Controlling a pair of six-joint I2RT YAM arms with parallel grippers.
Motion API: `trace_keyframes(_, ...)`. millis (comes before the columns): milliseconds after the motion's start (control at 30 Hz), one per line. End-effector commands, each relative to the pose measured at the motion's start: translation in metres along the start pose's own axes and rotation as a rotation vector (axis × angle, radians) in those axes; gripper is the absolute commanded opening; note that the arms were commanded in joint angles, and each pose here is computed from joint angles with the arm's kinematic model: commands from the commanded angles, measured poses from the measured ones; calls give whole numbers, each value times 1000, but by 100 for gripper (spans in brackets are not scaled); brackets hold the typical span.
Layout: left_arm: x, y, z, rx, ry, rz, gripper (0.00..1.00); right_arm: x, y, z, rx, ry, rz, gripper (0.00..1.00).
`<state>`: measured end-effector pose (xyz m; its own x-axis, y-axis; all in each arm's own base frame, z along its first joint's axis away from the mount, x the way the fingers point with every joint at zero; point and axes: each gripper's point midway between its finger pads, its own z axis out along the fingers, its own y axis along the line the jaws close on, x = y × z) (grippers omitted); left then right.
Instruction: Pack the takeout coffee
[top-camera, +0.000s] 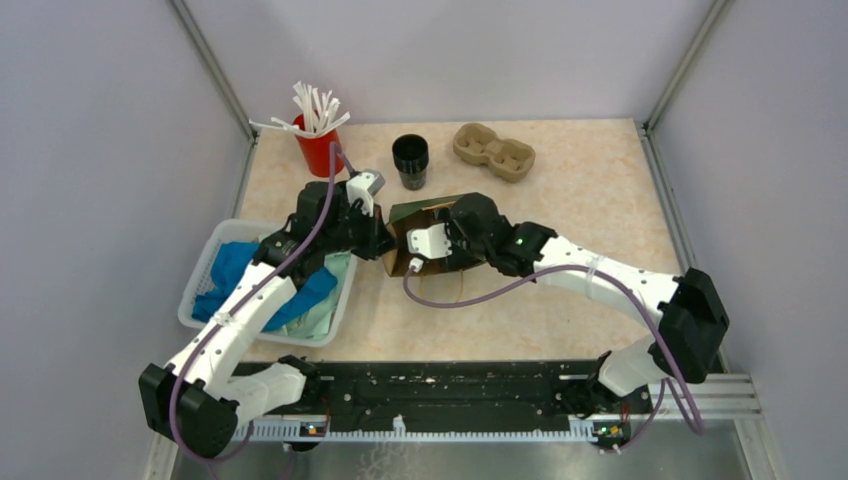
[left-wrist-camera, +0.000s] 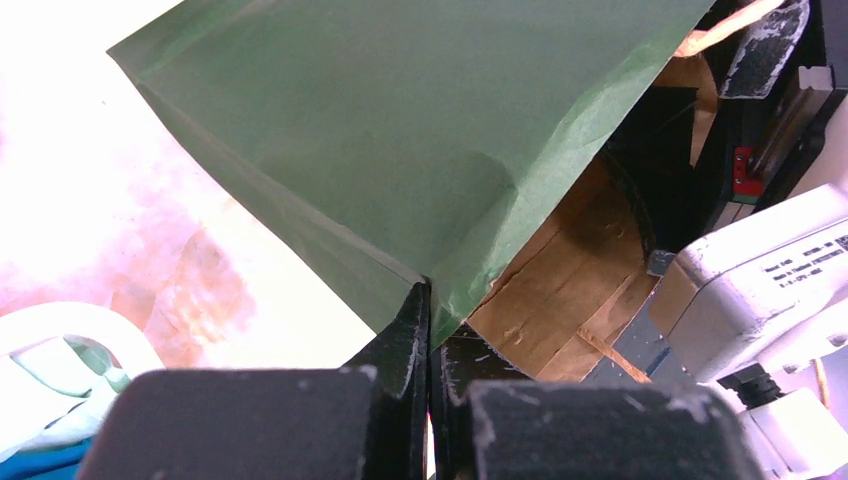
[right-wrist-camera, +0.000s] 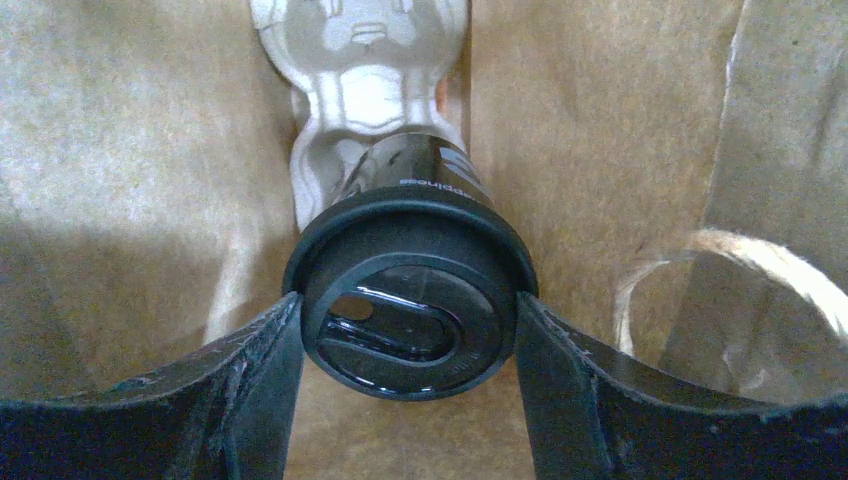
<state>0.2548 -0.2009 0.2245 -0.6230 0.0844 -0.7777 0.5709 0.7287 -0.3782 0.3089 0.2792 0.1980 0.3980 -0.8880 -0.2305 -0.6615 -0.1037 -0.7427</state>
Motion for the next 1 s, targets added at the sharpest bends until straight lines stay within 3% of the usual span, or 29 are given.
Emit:
trace_keyframes(0, -7, -11, -8, 37, -10, 29, 0, -13, -15, 11, 52, -53, -6, 20)
trace_keyframes(667, -14, -16, -9, 26, 7, 74, 0, 16, -12, 28, 43, 19, 29, 21)
trace_keyframes(967, -4, -14, -5, 32, 30, 61, 0, 5, -14, 43, 33, -44, 56, 21)
